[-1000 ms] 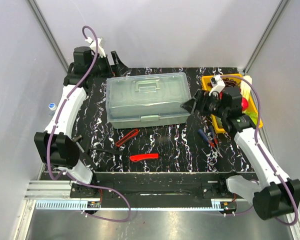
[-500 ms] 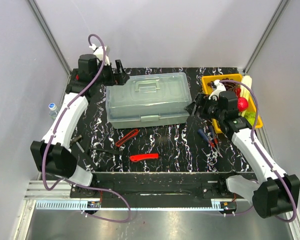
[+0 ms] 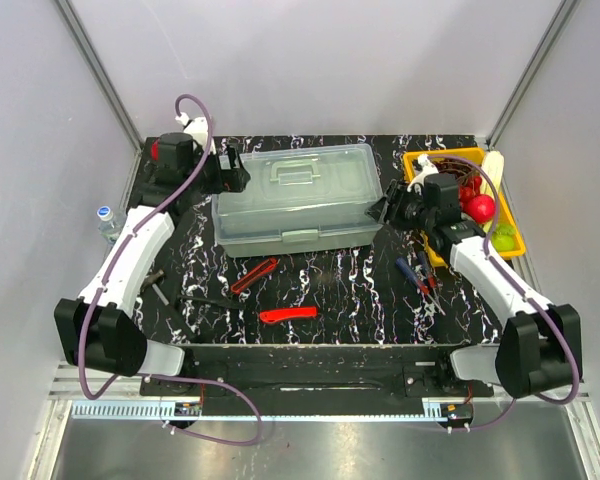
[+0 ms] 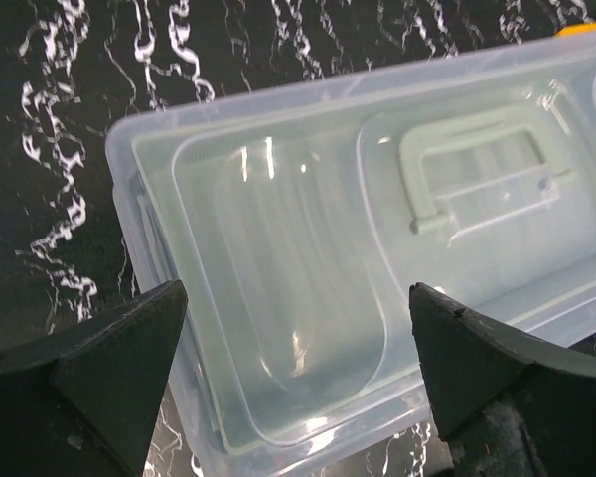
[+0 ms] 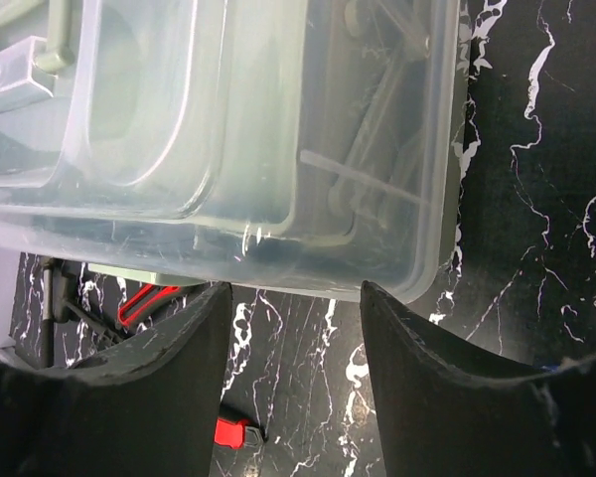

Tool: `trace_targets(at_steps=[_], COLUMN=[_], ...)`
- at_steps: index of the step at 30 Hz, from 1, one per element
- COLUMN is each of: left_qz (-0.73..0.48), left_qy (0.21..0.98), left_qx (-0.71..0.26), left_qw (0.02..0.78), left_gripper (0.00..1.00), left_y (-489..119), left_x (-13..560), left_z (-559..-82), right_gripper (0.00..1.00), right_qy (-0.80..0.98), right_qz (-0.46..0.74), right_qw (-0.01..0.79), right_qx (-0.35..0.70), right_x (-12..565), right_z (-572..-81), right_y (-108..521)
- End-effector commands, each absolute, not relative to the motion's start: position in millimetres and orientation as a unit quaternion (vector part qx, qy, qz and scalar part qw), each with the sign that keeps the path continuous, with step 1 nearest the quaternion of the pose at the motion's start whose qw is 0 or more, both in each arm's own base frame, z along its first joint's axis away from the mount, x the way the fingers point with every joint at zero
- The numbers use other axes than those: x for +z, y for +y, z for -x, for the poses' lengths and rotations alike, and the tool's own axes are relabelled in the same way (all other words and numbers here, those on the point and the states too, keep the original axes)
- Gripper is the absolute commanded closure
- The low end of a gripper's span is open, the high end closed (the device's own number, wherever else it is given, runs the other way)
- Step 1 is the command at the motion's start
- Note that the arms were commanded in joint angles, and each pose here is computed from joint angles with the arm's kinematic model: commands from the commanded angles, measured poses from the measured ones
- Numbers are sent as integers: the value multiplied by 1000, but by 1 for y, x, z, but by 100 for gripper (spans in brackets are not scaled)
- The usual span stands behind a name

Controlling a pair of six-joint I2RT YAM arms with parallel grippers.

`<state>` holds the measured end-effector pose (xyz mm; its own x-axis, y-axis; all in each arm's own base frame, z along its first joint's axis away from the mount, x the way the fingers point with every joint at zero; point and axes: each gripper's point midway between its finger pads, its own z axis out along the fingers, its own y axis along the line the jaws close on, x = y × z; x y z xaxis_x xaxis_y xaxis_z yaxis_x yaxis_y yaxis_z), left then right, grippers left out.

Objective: Pack the tool kit

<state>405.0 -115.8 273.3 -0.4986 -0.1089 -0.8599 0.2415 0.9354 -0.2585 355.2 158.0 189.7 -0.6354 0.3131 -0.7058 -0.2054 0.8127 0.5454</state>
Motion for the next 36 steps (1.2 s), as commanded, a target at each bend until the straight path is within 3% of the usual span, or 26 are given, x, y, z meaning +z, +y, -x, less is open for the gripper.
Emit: trace_targets(at_steps=[1, 10, 16, 19, 28, 31, 36], left_qz=[-33, -26, -36, -40, 31, 23, -22], left_qy=[843, 848, 836, 834, 792, 780, 801], left_qx=[-184, -217, -302, -304, -101, -95, -141], left_qw=[505, 483, 456, 460, 601, 618, 582], left_gripper=[1, 1, 1, 1, 1, 1, 1], left_y=[-117, -125, -155, -157, -56, -46, -60], left_x=[270, 248, 232, 236, 351, 370, 338], left_z=[-406, -387, -363, -358, -416, -441, -493], right_gripper=[40, 39, 24, 22, 7, 3, 1], right_qy=[808, 794, 781, 783, 793, 800, 809], right_qz=[-45, -72, -92, -101, -95, -63, -43], right_qw=[492, 524, 535, 526, 513, 480, 458], right_qx=[321, 300, 309, 317, 316, 355, 366], right_x=[230, 229, 229, 229, 248, 241, 231], right_z=[-391, -459, -513, -525, -490, -461, -430], right_y=[165, 167, 178, 183, 176, 190, 191])
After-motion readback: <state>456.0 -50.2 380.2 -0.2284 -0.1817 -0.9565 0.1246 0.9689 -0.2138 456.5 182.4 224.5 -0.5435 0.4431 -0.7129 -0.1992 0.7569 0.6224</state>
